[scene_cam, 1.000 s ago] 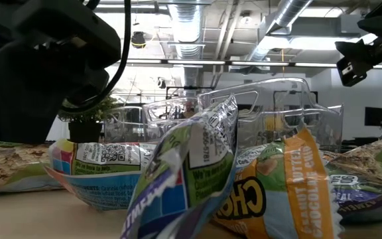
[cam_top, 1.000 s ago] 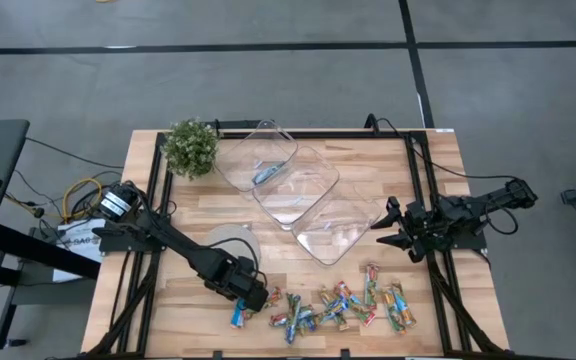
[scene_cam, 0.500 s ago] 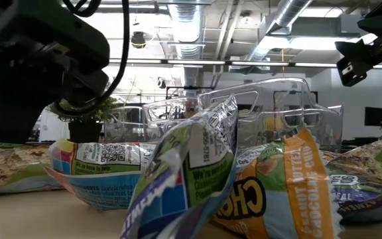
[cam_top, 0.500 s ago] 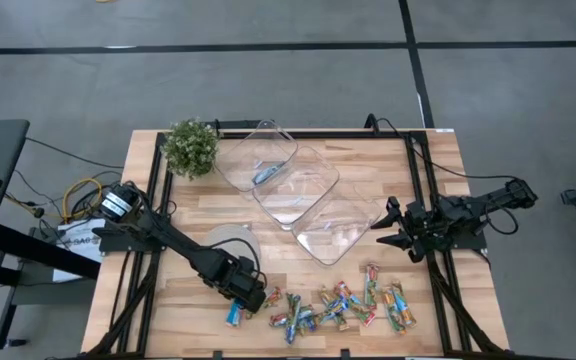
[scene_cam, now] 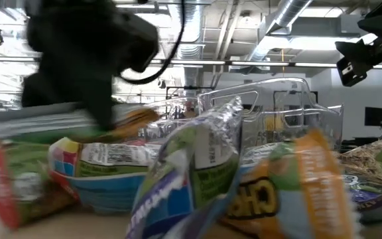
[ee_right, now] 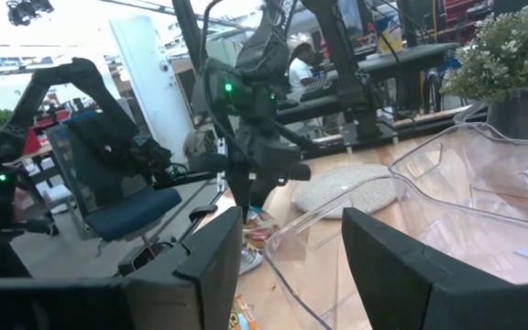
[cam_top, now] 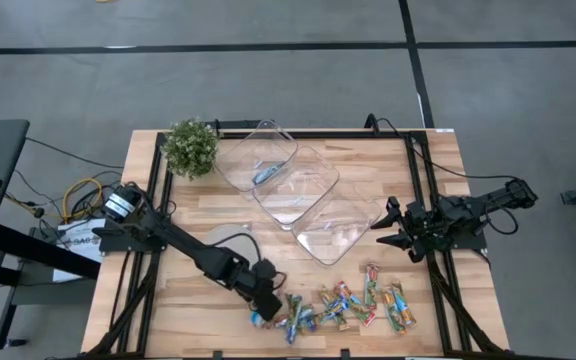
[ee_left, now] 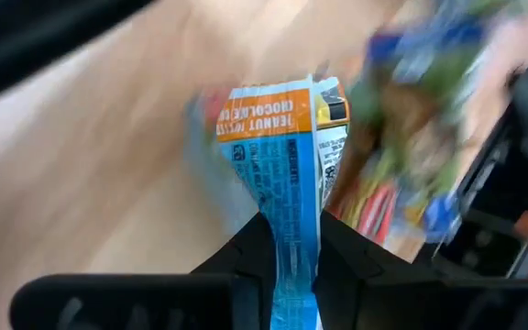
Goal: Pick and place Granola Bars by type
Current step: Put the yellow granola bar into the middle transparent bin
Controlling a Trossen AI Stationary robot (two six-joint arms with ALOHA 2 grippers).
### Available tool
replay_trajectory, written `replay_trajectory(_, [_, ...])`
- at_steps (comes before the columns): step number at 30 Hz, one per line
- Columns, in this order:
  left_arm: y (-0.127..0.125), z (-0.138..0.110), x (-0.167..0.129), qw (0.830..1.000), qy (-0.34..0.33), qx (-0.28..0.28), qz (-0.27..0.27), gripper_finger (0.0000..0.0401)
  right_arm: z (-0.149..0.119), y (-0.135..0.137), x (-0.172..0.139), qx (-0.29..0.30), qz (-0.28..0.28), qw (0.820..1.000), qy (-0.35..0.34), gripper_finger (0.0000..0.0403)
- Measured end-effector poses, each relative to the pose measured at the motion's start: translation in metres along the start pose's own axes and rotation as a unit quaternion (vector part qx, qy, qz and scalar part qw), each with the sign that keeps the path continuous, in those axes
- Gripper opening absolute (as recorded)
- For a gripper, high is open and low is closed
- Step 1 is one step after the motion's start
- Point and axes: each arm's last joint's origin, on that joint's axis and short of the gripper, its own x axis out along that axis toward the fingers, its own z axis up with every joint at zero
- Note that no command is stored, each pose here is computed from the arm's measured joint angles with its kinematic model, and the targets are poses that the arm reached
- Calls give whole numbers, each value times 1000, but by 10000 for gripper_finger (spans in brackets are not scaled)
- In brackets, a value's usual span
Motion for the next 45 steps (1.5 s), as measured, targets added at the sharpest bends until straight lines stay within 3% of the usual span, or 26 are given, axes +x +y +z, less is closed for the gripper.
replay_trajectory(10, [-37, 35, -19, 982, -127, 122, -63, 48, 0, 0, 0, 0, 0, 1000, 0, 184])
replay_trajectory(16, [-63, 55, -38, 958, -189, 188, -100, 48, 0, 0, 0, 0, 0, 1000, 0, 184])
replay_trajectory(29, [-104, 96, -87, 900, -288, 303, -123, 48, 0, 0, 0, 0, 0, 1000, 0, 184])
replay_trajectory(40, [-98, 104, -87, 900, -272, 322, -112, 48, 0, 0, 0, 0, 0, 1000, 0, 184])
replay_trajectory(45, [-89, 120, -89, 902, -284, 312, -98, 48, 0, 0, 0, 0, 0, 1000, 0, 184])
